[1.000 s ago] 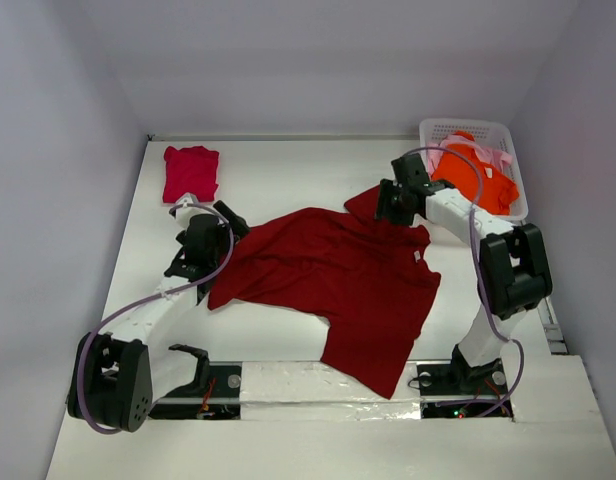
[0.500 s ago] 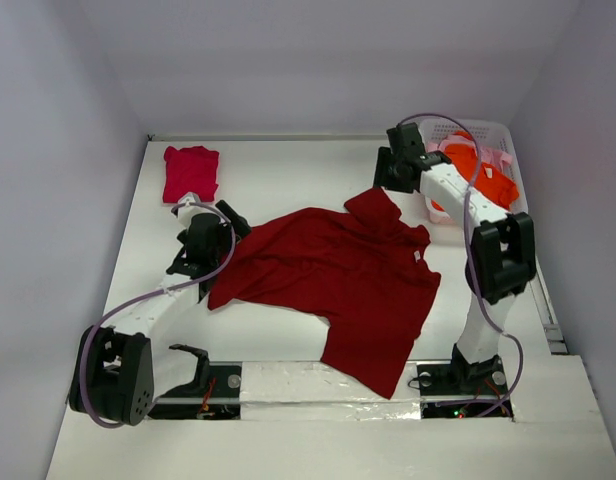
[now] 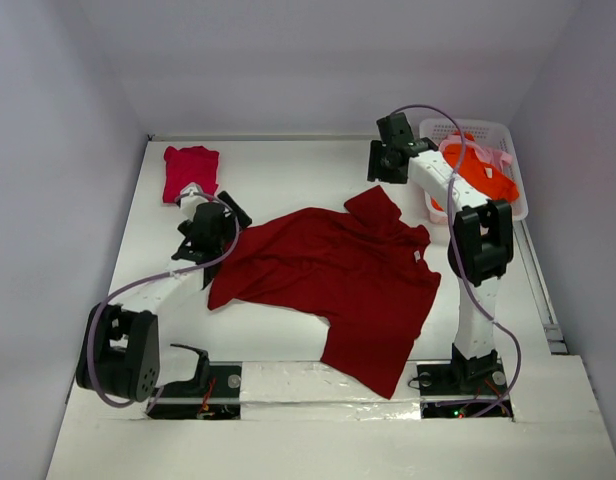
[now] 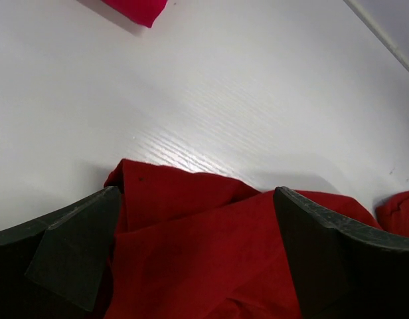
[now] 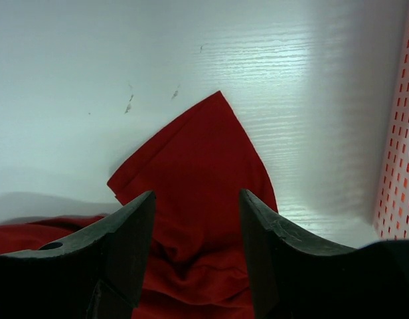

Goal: Fold and stack the t-shirts
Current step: Flatten the tshirt out

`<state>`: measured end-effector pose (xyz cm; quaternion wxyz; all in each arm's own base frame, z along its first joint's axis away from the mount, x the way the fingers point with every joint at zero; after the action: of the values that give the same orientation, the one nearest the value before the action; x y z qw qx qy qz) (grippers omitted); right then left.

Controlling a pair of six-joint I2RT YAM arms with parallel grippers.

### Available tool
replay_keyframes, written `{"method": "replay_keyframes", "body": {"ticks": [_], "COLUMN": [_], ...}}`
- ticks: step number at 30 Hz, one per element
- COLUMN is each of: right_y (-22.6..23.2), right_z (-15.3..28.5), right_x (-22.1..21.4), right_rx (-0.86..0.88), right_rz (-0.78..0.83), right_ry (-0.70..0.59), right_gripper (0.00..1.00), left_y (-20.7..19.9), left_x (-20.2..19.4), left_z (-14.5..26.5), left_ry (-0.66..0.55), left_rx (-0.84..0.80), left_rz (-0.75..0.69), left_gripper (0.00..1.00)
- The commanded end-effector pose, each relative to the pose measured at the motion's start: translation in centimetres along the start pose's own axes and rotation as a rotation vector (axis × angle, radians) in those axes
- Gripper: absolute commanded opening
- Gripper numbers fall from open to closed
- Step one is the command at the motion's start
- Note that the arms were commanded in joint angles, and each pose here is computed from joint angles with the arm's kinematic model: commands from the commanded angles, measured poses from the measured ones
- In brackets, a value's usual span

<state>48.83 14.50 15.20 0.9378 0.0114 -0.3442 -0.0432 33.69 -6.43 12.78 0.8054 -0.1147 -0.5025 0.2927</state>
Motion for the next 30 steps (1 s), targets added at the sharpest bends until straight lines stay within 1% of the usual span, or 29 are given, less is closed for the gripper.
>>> {"method": "replay_keyframes", "body": {"ticks": [1, 4, 5, 7, 8, 17, 25, 30], "right_y": [-0.1, -0.2, -0.3, -0.3, -0.3, -0.9, -1.0, -1.0], "right_z": [2.0, 2.4, 2.5, 2.6, 2.9, 3.9, 3.3, 2.3], "right_x": [1.5, 1.4, 1.5, 1.2, 1.3, 1.1, 0.7, 0.4], "right_rx": [-0.001, 0.003, 0.004, 0.008, 0.01, 0.002, -0.008, -0.025], "right_rz": [0.015, 0.016, 0.015, 0.018, 0.017, 0.027, 0.029, 0.027], "right_ry": [-0.054, -0.058, -0.065, -0.061, -0.065, -0.08, -0.068, -0.056], "right_gripper": [0.59, 0.59, 0.59, 0.59, 0.59, 0.59, 0.59, 0.59], "left_y": [-1.9, -2.2, -1.9, -2.3, -2.0, -1.7, -0.6, -0.3], "left_x": [2.5, 2.1, 1.4, 1.5, 0.8, 0.2, 1.2, 1.5], "left_z": [-0.9, -2.2, -2.9, -3.6, -4.2, -6.6, -6.3, -5.5], "left_ry": [-0.084, -0.063, -0.043, -0.038, -0.021, -0.006, -0.032, -0.046], "left_rx": [-0.02, -0.001, 0.016, 0.019, 0.034, 0.108, 0.205, 0.213], "left_rz": [0.007, 0.008, 0.002, 0.008, 0.002, -0.02, -0.04, -0.028], "left_gripper": [0.99, 0.99, 0.99, 0.99, 0.99, 0.99, 0.99, 0.99]}}
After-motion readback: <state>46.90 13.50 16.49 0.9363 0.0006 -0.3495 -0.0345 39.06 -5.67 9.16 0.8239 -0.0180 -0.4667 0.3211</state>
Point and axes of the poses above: each gripper's point midway between its finger pads, its own z axis back along the fingers, its own y axis along the line the jaws close on, x = y × z, the point moved 3 cm from there along z, back along the fingers, and after that the axes turned 1 degree about z, right-handed, at the moved point
